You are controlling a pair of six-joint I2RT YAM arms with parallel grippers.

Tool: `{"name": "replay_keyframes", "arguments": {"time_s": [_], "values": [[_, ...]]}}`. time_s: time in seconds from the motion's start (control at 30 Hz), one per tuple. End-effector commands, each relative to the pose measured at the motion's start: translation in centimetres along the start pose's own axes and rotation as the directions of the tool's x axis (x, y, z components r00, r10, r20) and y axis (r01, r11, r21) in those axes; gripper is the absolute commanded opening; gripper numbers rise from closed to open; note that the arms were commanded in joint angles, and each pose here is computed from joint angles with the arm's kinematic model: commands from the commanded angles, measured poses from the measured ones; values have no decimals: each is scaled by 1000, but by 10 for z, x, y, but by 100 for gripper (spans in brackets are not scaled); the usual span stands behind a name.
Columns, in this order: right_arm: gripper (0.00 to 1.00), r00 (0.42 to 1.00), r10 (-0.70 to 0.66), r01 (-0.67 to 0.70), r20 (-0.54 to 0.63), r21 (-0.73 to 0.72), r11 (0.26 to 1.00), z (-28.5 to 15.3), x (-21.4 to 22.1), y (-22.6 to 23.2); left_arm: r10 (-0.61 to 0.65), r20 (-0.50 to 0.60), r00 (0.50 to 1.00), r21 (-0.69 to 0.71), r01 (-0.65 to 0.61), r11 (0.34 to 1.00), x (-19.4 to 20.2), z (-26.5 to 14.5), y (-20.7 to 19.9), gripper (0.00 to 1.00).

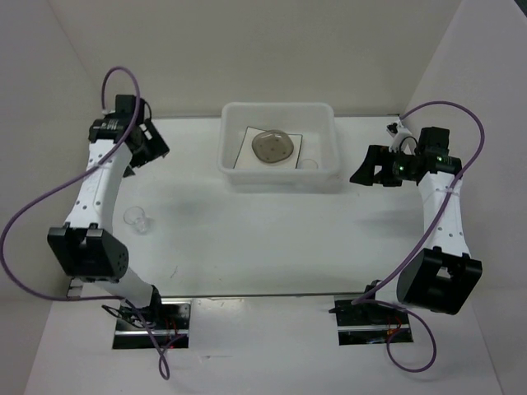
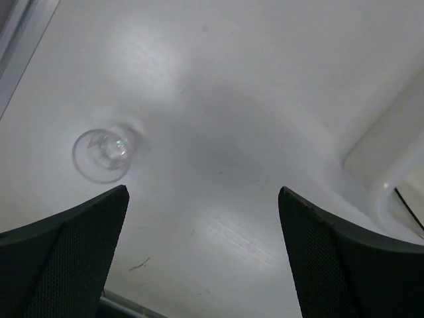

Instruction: Place the mixed dishes into the plastic bin

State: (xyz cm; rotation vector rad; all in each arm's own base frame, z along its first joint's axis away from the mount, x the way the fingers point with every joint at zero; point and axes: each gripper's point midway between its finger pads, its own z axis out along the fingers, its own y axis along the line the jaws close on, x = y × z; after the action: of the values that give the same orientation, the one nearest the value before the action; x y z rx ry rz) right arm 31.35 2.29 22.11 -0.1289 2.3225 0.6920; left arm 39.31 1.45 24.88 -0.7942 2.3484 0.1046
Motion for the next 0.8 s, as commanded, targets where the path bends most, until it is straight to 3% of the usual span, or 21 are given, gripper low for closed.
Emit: {"name": "replay_keyframes", "arguments": {"time_s": [0.0,0.03,0.17,0.37,0.77], "values": [[91,998,-34,35,57,-12,999,-4,-12,4,-124,69,990,53,120,991,-2,-14,29,100],[91,998,-34,35,59,-21,999,-4,-12,5,-148,82,985,52,145,988,1,-20,39,100],[91,999,-10,12,43,-25,1000,3,-8,1,-262,-35,964,-42,260,965,51,8,89,100],[91,999,5,-4,37,-35,999,6,-4,1,-438,-133,889,-112,425,898,113,34,120,100],[91,999,-21,20,50,3,1000,-1,-9,-4,-607,-140,782,-345,536,771,152,55,152,100]]}}
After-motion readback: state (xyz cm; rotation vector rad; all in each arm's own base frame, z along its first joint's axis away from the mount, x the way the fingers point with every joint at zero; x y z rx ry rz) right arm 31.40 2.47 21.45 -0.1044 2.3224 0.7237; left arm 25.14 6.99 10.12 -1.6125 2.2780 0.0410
